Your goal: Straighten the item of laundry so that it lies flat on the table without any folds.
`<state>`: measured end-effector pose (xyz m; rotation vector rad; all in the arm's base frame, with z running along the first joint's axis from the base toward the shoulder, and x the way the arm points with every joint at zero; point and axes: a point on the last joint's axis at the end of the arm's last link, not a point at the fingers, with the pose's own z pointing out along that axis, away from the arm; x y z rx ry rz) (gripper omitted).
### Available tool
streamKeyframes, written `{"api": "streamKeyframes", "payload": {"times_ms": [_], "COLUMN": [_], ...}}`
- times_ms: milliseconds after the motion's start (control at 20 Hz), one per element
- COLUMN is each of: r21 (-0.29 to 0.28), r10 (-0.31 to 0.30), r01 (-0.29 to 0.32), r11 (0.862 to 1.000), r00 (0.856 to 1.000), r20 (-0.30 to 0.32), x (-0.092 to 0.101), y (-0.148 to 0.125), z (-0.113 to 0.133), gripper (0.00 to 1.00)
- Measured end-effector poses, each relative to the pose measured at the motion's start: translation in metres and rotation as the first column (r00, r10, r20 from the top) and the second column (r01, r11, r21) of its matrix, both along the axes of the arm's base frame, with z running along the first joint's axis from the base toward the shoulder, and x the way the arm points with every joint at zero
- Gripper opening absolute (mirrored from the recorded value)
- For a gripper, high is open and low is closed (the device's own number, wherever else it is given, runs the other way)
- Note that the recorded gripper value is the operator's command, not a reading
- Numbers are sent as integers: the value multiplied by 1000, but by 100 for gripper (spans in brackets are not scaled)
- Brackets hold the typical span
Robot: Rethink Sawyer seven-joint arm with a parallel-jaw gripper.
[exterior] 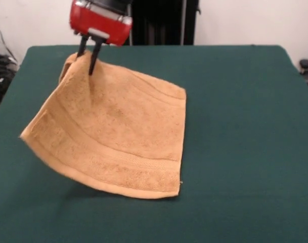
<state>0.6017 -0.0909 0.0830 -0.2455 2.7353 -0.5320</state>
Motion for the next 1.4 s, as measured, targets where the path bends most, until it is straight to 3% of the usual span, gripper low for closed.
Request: {"api": "streamKeyframes", "payload": {"times_ms": [150, 250, 350, 450, 600, 750, 950, 1250, 1400], "r21": [119, 165, 243, 277, 339, 387, 426, 473, 506], "r10": [-37, -46, -51, -48, -51, -60, -61, -54, -61], "r01": [29, 29, 7, -15, -60, -97, -131, -178, -198], "r11": [992, 986, 970, 961, 939, 917, 895, 863, 840], "r00": [997, 994, 983, 975, 949, 925, 911, 898, 891], "r20": [67, 98, 174, 218, 310, 374, 409, 437, 451], "x": [11, 12, 10, 7, -1, -4, 2, 15, 22], "y": [-42, -59, -86, -97, -107, -101, -79, -43, -23], "z": [-29, -43, -70, -84, -110, -126, -129, -123, -121], "gripper": [0, 0, 0, 0, 0, 0, 0, 0, 0]}}
